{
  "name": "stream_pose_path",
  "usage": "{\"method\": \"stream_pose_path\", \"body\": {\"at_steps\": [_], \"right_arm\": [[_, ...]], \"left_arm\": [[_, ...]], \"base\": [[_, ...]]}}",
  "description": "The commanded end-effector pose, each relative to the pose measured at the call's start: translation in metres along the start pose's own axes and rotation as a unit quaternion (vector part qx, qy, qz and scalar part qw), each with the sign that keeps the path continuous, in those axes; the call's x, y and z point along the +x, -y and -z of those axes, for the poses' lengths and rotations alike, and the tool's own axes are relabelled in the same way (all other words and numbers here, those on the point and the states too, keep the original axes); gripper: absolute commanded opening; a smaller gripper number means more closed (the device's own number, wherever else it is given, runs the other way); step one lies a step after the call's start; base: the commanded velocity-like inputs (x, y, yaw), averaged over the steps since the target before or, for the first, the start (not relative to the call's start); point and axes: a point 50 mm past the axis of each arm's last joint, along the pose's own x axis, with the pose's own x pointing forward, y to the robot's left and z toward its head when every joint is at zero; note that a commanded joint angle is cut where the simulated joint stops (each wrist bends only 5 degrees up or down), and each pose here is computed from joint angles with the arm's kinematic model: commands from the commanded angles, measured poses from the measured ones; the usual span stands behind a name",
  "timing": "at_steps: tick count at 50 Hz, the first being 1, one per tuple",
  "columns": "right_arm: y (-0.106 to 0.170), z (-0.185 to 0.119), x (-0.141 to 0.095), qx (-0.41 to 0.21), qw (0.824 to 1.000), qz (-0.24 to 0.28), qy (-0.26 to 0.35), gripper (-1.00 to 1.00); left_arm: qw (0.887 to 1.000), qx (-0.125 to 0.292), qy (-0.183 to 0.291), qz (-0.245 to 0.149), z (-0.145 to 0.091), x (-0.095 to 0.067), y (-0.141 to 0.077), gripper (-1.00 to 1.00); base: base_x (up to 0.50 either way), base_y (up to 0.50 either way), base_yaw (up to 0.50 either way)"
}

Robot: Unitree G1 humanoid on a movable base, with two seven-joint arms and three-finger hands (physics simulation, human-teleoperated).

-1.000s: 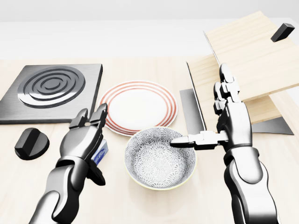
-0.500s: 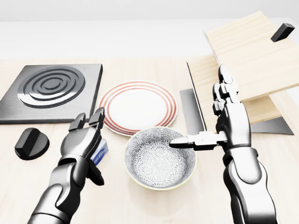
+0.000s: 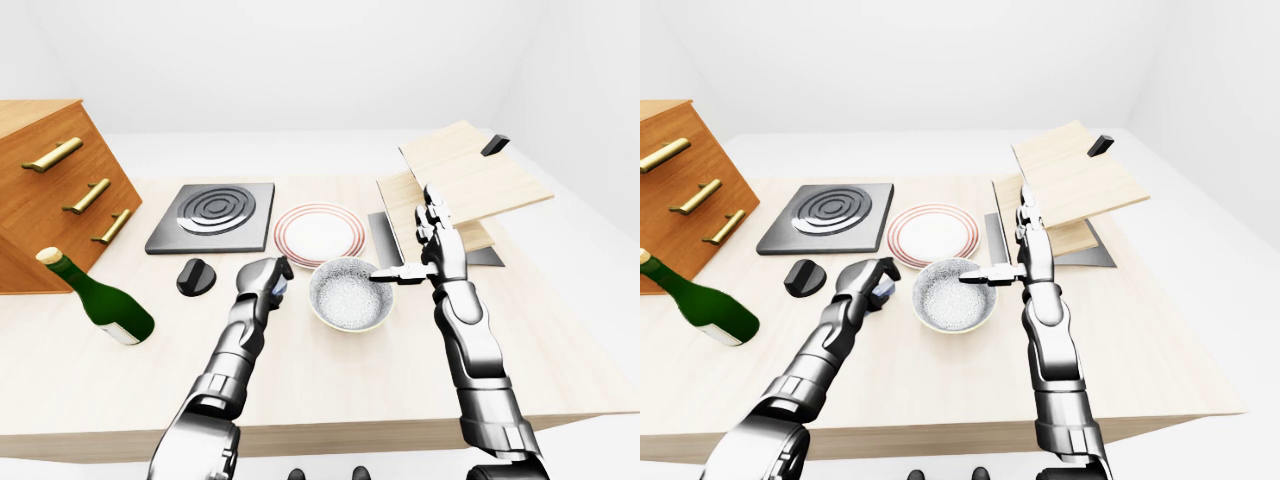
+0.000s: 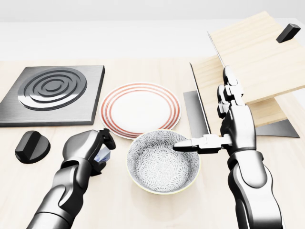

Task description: Pick up the cream cheese and put it in the bowl.

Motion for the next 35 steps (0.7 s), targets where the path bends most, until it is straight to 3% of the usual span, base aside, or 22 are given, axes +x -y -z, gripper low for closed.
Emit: {"method": "stream_pose_path", "body": {"at_steps": [1, 3, 5, 8, 24, 32, 35], "right_arm": [[0.0, -0.003, 0.0, 0.0, 1.0, 0.001, 0.006, 1.0], [0.001, -0.002, 0.0, 0.0, 1.0, 0.001, 0.004, 1.0], [0.0, -0.002, 0.0, 0.0, 1.0, 0.002, 0.005, 1.0], [0.0, -0.002, 0.0, 0.0, 1.0, 0.001, 0.005, 1.0], [0.001, -0.002, 0.0, -0.001, 1.0, 0.001, 0.003, 1.0], [0.0, -0.001, 0.0, -0.001, 1.0, 0.001, 0.003, 1.0], [0.0, 0.002, 0.001, -0.001, 1.0, 0.0, -0.004, 1.0]], "left_arm": [[1.0, 0.002, -0.011, 0.006, 0.005, 0.002, 0.002, -0.16], [1.0, 0.001, -0.01, 0.007, 0.004, 0.001, 0.002, -0.18], [1.0, -0.001, -0.012, 0.007, 0.005, 0.002, 0.003, -0.42], [1.0, -0.001, -0.012, 0.006, 0.005, 0.002, 0.002, -1.0], [0.999, 0.01, 0.035, -0.023, -0.006, -0.011, -0.032, -1.0], [0.995, 0.058, 0.071, -0.045, -0.023, -0.031, -0.067, -1.0], [0.991, 0.096, 0.079, -0.058, -0.032, -0.043, -0.087, -1.0]], "base": [[0.0, 0.0, 0.0], [0.0, 0.0, 0.0], [0.0, 0.0, 0.0], [0.0, 0.0, 0.0], [0.0, 0.0, 0.0], [0.0, 0.0, 0.0], [0.0, 0.0, 0.0]]}}
